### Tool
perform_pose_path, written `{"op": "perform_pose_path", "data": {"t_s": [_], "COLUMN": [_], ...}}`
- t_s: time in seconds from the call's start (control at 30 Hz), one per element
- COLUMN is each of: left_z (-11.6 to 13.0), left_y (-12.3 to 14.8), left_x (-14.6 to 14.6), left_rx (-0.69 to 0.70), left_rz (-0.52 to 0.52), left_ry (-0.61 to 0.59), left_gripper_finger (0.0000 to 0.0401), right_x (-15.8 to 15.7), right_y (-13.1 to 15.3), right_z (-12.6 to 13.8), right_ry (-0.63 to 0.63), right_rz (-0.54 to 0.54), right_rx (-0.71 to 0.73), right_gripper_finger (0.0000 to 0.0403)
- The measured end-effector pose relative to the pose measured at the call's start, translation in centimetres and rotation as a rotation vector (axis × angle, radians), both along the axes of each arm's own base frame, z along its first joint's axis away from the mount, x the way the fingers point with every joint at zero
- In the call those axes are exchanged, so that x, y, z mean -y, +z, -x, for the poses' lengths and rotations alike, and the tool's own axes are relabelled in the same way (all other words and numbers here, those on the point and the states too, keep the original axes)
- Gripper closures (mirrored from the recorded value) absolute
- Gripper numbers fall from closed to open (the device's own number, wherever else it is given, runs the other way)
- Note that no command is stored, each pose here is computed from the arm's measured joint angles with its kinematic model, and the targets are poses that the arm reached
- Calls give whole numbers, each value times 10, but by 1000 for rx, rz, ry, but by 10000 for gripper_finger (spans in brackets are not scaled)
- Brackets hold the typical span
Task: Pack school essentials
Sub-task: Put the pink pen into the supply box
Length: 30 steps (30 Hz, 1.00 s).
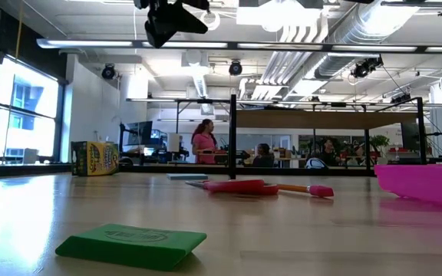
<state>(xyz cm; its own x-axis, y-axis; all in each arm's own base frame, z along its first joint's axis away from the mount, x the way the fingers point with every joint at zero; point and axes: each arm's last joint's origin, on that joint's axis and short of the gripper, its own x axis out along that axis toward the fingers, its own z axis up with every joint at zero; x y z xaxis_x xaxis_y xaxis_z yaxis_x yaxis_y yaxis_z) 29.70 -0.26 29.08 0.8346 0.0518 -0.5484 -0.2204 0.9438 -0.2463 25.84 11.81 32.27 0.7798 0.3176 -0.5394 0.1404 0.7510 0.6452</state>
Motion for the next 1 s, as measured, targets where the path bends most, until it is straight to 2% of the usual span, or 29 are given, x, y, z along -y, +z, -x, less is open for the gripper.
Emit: {"op": "perform_pose_path", "data": {"t_s": [0.33,0.53,1.0], "left_z": [0,0,1], "left_y": [0,0,0], "left_x": [-7,-13,-25], "left_rx": [-2,-2,0], "left_rz": [0,1,14], "left_ry": [25,48,104], "left_gripper_finger": [227,227,227], "right_x": [-20,-29,-66], "right_y": [-16,-25,-75], "right_z": [24,38,29], "right_ry": [139,180,314], "right_rz": [-120,-96,-16], "right_rx": [-311,-440,-671], "right_gripper_finger": [391,391,391]}}
